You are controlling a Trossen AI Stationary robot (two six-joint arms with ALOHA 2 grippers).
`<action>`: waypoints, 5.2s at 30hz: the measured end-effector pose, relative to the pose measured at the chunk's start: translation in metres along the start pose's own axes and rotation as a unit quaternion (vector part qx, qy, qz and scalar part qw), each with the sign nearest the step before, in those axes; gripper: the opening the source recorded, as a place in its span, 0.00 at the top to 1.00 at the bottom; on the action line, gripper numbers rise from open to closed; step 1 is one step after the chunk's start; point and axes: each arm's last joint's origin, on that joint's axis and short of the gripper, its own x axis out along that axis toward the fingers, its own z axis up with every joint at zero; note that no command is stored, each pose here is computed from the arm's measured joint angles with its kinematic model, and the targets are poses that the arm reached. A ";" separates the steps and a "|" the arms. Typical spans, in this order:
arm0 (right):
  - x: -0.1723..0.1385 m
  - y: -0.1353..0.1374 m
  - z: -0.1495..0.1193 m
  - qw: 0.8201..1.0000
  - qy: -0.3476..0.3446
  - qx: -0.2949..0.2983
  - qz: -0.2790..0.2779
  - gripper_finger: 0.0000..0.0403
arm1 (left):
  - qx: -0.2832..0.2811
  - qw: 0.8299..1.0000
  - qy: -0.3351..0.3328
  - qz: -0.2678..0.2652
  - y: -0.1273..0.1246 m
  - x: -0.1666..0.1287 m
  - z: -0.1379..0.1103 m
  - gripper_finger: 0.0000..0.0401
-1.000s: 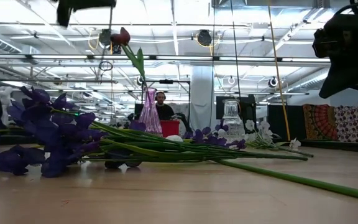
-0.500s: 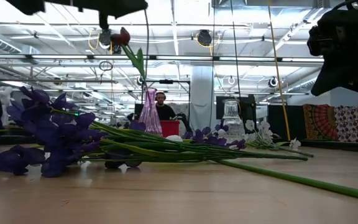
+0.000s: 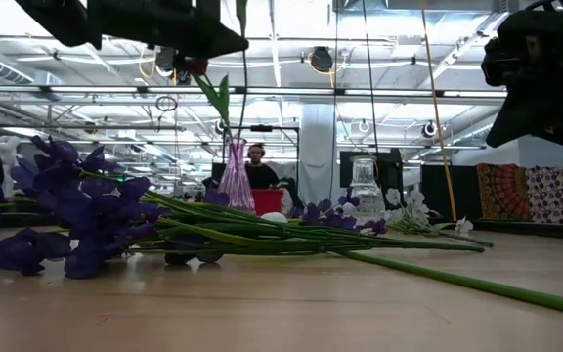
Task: Sort flowers into vase by color
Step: Put the red flower into the transparent purple vase, then put the top right white flowers into the transparent vase
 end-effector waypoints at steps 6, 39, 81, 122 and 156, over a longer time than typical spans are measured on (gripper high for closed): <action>0.000 0.000 0.000 1.000 0.000 0.000 0.000 1.00 | -0.022 1.000 0.009 0.013 0.001 -0.003 -0.018 1.00; 0.000 0.001 0.001 1.000 -0.003 0.009 0.006 1.00 | -0.066 0.989 0.132 0.006 -0.003 -0.010 -0.062 0.55; 0.032 0.030 0.080 0.979 -0.063 0.110 -0.160 1.00 | -0.145 0.825 0.547 0.016 0.013 -0.127 -0.073 0.98; 0.077 -0.016 0.070 0.885 0.157 0.147 -0.412 0.99 | -0.174 0.840 0.513 -0.032 0.023 -0.144 -0.074 0.97; -0.016 -0.077 0.200 0.914 -0.394 -0.072 0.065 1.00 | -0.196 0.891 0.409 0.003 0.020 -0.130 -0.063 0.97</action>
